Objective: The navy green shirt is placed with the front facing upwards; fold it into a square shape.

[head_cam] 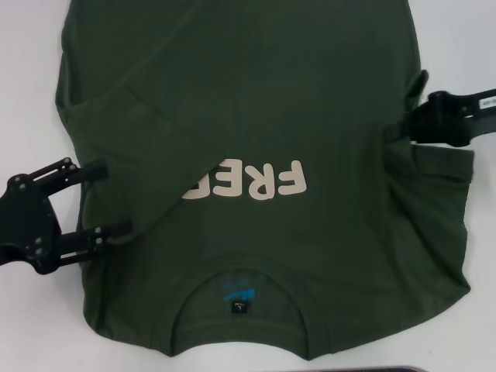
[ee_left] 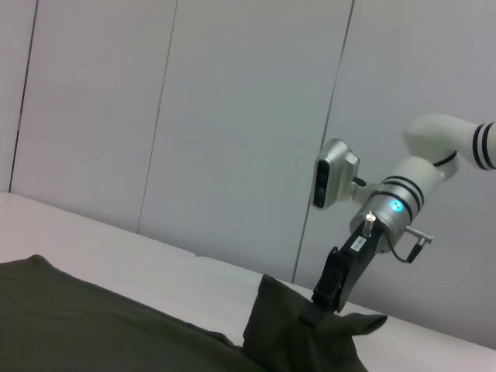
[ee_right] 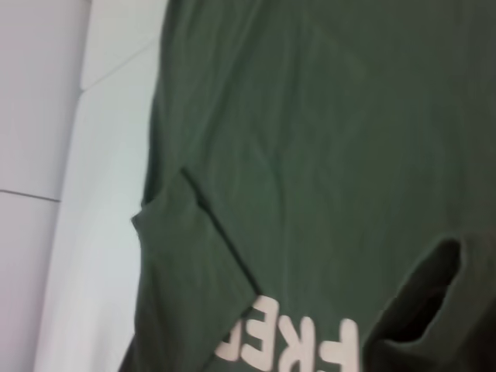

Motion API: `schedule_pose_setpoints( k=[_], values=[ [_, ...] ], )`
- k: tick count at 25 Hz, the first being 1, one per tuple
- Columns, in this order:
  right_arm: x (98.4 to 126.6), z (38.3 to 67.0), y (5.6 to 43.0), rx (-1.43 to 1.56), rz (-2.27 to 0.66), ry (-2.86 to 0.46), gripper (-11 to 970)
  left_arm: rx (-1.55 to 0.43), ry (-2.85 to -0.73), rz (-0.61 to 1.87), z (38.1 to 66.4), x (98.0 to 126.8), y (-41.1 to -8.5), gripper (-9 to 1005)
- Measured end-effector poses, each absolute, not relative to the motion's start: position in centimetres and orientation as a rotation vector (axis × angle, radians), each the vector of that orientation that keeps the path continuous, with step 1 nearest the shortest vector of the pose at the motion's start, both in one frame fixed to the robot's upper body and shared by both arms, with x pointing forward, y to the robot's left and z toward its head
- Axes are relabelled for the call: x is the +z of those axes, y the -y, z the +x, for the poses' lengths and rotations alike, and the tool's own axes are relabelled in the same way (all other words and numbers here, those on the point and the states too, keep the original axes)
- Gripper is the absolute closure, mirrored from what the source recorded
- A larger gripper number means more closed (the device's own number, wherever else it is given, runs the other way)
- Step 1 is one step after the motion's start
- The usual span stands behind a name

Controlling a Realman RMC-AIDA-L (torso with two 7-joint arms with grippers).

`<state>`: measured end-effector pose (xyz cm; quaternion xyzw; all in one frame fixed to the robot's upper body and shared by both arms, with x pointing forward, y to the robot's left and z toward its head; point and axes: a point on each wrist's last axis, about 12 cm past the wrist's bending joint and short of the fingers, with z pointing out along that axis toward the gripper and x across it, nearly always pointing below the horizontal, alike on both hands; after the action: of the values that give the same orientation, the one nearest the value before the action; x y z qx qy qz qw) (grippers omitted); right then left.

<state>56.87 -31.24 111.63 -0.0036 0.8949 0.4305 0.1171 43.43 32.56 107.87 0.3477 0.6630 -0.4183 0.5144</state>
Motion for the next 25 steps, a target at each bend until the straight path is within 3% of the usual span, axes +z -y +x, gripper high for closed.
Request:
schedule_pose_setpoints(
  k=[9,18,25],
  values=[
    [109.1,56.7,29.8,1.296,0.046,-2.625,940,-0.996,-1.576,0.820,43.3,108.0,-32.7,150],
    [108.8,56.8,29.2,1.342,0.097,-2.561,936,-0.987,-1.574,0.811,43.3,108.1,-32.9,149],
    [109.0,57.0,28.3,1.385,0.089,-2.531,686,-0.965,-1.565,0.778,43.2,108.2,-33.3,149]
  ],
)
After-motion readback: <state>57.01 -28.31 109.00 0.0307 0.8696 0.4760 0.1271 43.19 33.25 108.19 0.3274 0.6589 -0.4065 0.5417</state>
